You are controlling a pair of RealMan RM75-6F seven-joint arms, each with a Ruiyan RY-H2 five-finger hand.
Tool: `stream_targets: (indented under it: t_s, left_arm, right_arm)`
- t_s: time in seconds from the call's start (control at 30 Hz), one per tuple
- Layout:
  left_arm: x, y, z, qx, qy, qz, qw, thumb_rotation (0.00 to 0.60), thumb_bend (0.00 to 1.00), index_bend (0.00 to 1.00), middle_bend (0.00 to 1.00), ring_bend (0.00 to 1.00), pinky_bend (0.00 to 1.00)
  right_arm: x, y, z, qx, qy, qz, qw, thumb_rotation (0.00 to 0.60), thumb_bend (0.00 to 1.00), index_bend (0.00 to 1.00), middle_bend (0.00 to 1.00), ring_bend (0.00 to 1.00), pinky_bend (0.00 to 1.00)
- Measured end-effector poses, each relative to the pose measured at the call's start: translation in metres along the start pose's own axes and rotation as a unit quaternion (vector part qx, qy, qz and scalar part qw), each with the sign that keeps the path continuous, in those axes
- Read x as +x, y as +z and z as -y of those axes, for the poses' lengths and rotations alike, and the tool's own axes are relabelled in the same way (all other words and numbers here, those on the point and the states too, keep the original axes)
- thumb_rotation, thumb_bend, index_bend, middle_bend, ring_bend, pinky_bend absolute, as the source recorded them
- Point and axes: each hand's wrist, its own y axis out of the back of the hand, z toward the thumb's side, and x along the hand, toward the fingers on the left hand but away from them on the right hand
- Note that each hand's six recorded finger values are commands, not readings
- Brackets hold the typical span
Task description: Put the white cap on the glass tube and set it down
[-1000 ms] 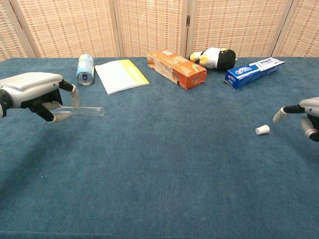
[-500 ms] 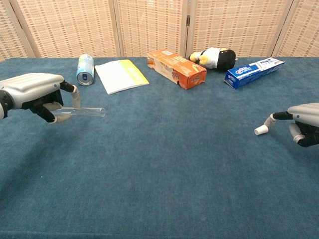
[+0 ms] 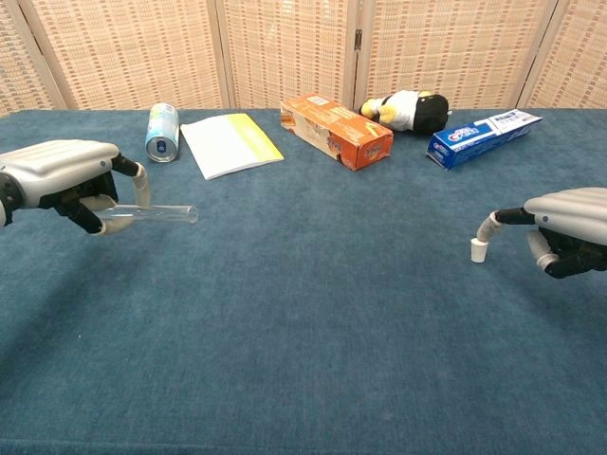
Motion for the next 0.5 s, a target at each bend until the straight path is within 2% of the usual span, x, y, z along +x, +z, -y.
stream_targets:
  t_s: [0.1,0.17,0.27,0.33,0.37,0.43,0.47,0.5]
  left_arm:
    - [0.0,-0.001,0.0,-0.001,0.0,-0.001,1.0,0.6,0.39,0.64,0.96,0.94,1.0]
    - [-0.001,-0.002,-0.001,-0.002,0.002,-0.001,1.0,0.6,0.39,0.64,0.96,0.94,1.0]
    - [-0.001,-0.002,-0.002,-0.003,0.002,-0.001,1.0,0.6,0.39,0.64,0.96,0.94,1.0]
    - [-0.001,-0.002,-0.002,-0.003,0.002,-0.001,1.0,0.6,0.4,0.64,0.96,0.94,1.0]
    - [-0.002,-0.002,-0.002,-0.003,0.002,0.0,1.0,0.6,0.4,0.64,0.96,0.94,1.0]
    - [-0.002,-0.001,-0.002,-0.003,0.001,0.0,1.0,0.6,0.4,0.64,0.96,0.94,1.0]
    - [-0.002,-0.001,-0.001,-0.004,0.001,0.001,1.0,0.6,0.39,0.64,0.96,0.94,1.0]
    - [-0.002,-0.001,-0.001,-0.004,0.001,0.001,1.0,0.6,0.4,0.64,0.96,0.94,1.0]
  right_arm:
    - [0.003,0.002,-0.004,0.004,-0.008,-0.003,1.0,0.6,1.0,0.21,1.0,1.0,1.0]
    - [0.006,0.003,-0.008,0.006,-0.017,-0.003,0.9998,0.6,0.94,0.21,1.0,1.0,1.0]
    - [0.012,0.004,-0.017,0.011,-0.038,-0.001,0.9992,0.6,0.7,0.21,0.97,1.0,1.0]
    - [0.017,0.003,-0.025,0.013,-0.056,0.003,0.9983,0.6,0.47,0.21,0.93,0.99,1.0]
    - [0.019,0.002,-0.028,0.013,-0.064,0.005,0.9979,0.6,0.41,0.21,0.91,0.98,1.0]
    - [0.023,0.0,-0.035,0.011,-0.081,0.012,0.9966,0.6,0.27,0.21,0.82,0.9,0.98]
    - [0.024,-0.001,-0.037,0.01,-0.088,0.014,0.996,0.6,0.23,0.21,0.76,0.82,0.93]
    - [0.027,-0.003,-0.04,0.007,-0.095,0.018,0.9953,0.6,0.21,0.21,0.69,0.74,0.84]
